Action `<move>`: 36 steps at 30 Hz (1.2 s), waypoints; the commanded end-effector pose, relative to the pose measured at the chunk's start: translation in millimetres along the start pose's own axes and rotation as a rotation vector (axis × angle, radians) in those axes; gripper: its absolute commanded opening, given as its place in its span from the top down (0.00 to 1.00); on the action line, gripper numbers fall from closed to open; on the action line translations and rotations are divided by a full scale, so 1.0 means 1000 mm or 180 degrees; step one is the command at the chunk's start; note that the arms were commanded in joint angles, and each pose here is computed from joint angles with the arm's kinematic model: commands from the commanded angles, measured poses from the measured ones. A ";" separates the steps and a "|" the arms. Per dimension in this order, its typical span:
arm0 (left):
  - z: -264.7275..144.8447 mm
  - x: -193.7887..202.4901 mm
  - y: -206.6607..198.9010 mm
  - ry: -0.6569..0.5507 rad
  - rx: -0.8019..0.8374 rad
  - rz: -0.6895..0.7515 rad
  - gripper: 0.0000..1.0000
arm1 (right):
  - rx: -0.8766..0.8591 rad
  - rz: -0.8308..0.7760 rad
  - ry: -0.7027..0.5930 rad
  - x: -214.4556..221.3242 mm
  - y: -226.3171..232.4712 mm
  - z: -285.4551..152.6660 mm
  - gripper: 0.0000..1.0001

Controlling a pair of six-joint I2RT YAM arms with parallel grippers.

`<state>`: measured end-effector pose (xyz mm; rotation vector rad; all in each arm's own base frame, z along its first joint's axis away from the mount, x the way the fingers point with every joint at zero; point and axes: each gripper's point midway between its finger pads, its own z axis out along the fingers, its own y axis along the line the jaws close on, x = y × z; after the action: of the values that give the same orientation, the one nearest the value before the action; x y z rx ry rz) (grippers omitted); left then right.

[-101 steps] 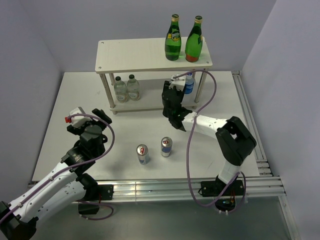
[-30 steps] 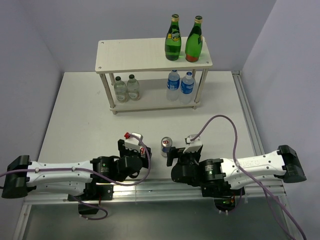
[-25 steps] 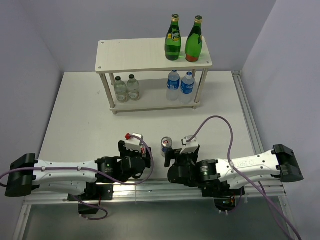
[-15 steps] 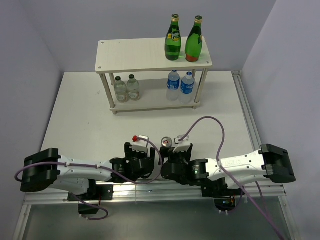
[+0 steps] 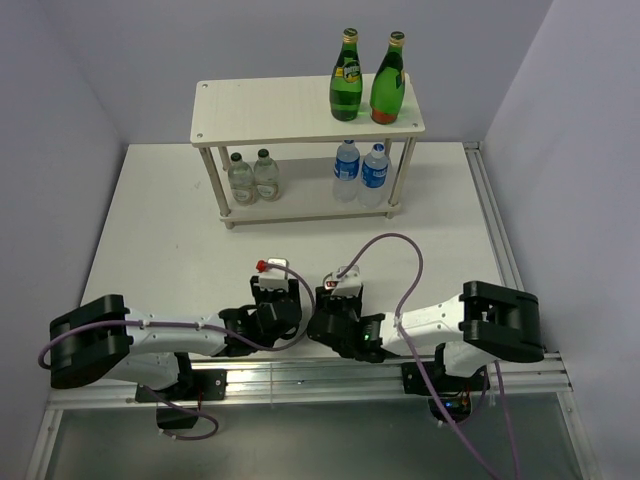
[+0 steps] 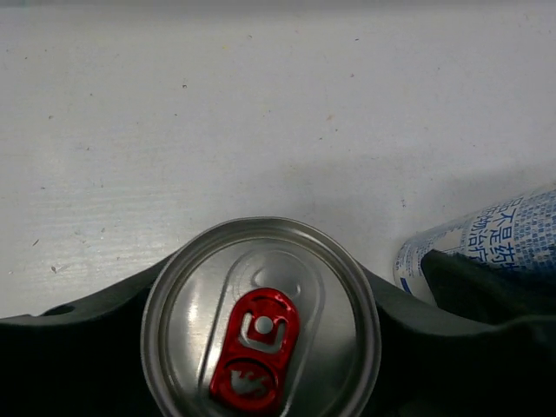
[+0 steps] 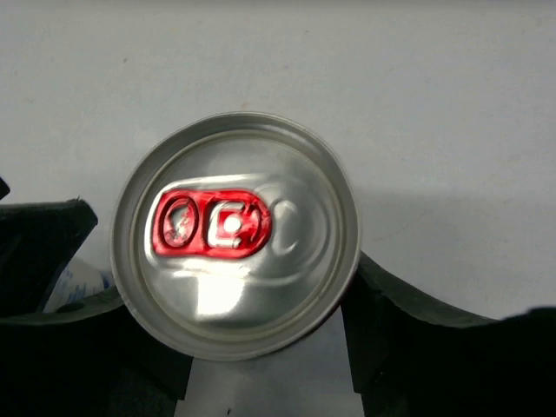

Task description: Place and organize the beverage onto the shelf

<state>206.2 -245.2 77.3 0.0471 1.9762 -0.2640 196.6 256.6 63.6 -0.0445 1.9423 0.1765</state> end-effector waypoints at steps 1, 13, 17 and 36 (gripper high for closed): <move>0.005 -0.004 -0.007 -0.0036 0.0087 -0.0059 0.39 | 0.0063 0.0197 -0.0232 -0.018 0.010 0.009 0.39; -0.009 -0.053 -0.005 -0.0173 -0.0122 0.0047 1.00 | 0.0169 0.0268 -0.0306 -0.048 -0.001 -0.005 1.00; -0.018 -0.122 -0.014 -0.0309 -0.0024 0.0015 1.00 | 0.0035 0.0488 -0.0485 -0.090 0.000 -0.023 1.00; 0.009 -0.481 0.042 -0.1357 -0.0384 0.0096 1.00 | -0.0204 0.0758 -0.0870 -0.183 -0.032 -0.071 1.00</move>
<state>397.3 -167.6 486.2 -0.1398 1.5643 -0.1137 200.5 212.9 212.8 0.0643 1.7364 0.3318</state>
